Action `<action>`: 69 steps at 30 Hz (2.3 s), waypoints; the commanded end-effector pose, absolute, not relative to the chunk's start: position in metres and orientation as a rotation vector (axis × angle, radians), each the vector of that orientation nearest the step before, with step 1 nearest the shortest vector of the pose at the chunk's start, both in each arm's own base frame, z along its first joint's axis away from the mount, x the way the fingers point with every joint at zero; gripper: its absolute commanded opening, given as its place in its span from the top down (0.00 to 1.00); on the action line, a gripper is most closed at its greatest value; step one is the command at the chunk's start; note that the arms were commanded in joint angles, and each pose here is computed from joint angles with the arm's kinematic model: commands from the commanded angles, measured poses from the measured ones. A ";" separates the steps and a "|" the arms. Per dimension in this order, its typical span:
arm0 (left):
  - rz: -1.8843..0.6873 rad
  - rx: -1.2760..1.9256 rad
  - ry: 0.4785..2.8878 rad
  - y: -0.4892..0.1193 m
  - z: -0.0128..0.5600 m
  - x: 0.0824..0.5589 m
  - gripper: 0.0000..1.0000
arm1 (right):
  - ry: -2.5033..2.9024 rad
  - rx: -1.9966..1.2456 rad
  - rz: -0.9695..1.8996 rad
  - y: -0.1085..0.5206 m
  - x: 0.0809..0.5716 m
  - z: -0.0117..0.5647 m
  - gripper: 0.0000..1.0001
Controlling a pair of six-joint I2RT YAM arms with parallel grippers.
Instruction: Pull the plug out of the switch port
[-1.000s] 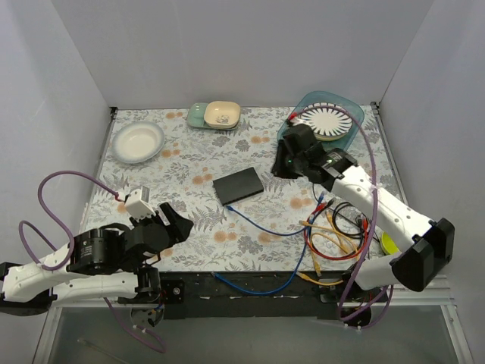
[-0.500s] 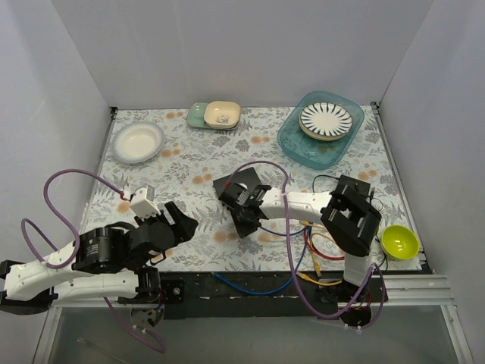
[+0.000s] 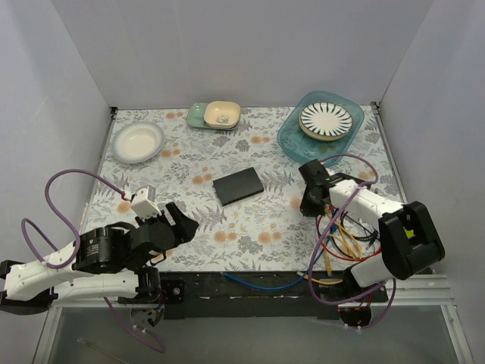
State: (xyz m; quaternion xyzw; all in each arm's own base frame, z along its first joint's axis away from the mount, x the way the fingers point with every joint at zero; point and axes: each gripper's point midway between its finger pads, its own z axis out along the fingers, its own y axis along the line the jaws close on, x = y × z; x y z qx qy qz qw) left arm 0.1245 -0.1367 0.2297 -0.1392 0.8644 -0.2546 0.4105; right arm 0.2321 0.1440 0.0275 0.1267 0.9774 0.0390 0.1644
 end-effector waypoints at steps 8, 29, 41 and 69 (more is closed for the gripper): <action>-0.761 -0.712 2.101 -0.147 0.236 0.134 0.31 | 2.460 0.116 0.414 0.194 0.293 0.158 0.75; -0.573 -0.869 2.219 -0.198 0.158 0.261 0.40 | 2.499 -0.136 0.570 0.270 0.384 0.128 0.86; -0.579 -1.161 2.326 -0.164 0.086 0.274 0.42 | 2.673 -0.380 0.694 0.292 0.240 0.064 0.88; -0.606 -1.211 2.556 -0.185 0.018 0.304 0.50 | 2.769 -0.144 0.678 0.287 0.393 0.009 0.92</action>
